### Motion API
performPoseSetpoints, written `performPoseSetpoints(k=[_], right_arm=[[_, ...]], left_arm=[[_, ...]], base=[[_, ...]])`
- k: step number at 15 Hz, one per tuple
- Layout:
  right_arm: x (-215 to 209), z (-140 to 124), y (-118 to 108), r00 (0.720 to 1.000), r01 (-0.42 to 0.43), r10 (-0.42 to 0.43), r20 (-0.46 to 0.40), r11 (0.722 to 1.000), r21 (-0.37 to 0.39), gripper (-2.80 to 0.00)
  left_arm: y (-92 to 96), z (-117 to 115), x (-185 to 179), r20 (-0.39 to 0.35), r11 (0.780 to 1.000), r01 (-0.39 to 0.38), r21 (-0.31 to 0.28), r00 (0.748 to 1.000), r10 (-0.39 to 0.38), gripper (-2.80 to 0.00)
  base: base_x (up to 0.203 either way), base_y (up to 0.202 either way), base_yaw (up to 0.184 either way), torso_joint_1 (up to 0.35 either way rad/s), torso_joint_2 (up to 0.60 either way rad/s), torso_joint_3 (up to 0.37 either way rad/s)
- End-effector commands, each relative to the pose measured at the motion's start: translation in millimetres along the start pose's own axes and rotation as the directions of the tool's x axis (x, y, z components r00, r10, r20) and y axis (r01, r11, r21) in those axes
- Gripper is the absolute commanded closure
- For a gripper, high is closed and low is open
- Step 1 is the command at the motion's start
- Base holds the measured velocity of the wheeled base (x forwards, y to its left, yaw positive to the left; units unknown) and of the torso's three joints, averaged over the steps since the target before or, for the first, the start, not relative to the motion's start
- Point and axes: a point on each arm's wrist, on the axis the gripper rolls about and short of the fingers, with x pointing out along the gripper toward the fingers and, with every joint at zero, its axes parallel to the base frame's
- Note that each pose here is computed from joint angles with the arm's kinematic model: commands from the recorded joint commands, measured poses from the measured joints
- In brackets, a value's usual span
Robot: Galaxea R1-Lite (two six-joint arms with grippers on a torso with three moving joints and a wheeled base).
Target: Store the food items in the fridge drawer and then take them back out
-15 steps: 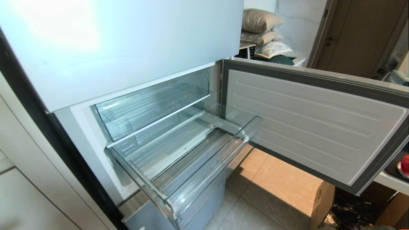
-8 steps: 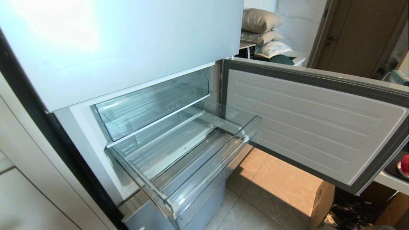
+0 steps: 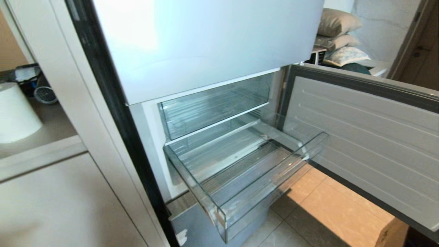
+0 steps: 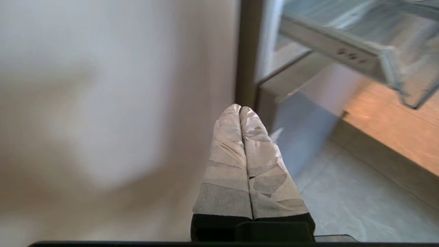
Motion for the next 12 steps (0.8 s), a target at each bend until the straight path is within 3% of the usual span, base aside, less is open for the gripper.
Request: performPoseSetpoints(k=[1,10,12], right_arm=[[0.3,-0.5,0.1,1.0,-0.001,0.001,-0.006,1.0,-0.002,0.0],[0.2,-0.3,0.1,1.0,-0.008,0.008,-0.006,1.0,0.004,0.0],[3.6,0.8,0.0,0.999,-0.014,0.014,-0.049,1.0,0.007,0.0]], left_arm=[[0.0,-0.1,0.0,-0.001,1.0,0.0,0.0,1.0,0.0,0.0],[0.0,-0.1,0.0,-0.001,1.0,0.0,0.0,1.0,0.0,0.0],[0.0,-0.1,0.0,-0.001,1.0,0.0,0.0,1.0,0.0,0.0]], base=[[0.004,-0.008,0.178,-0.001,0.0,0.006],[0.002,-0.007,0.177,0.002,0.0,0.003],[0.003,-0.008,0.137,0.001,0.0,0.003]])
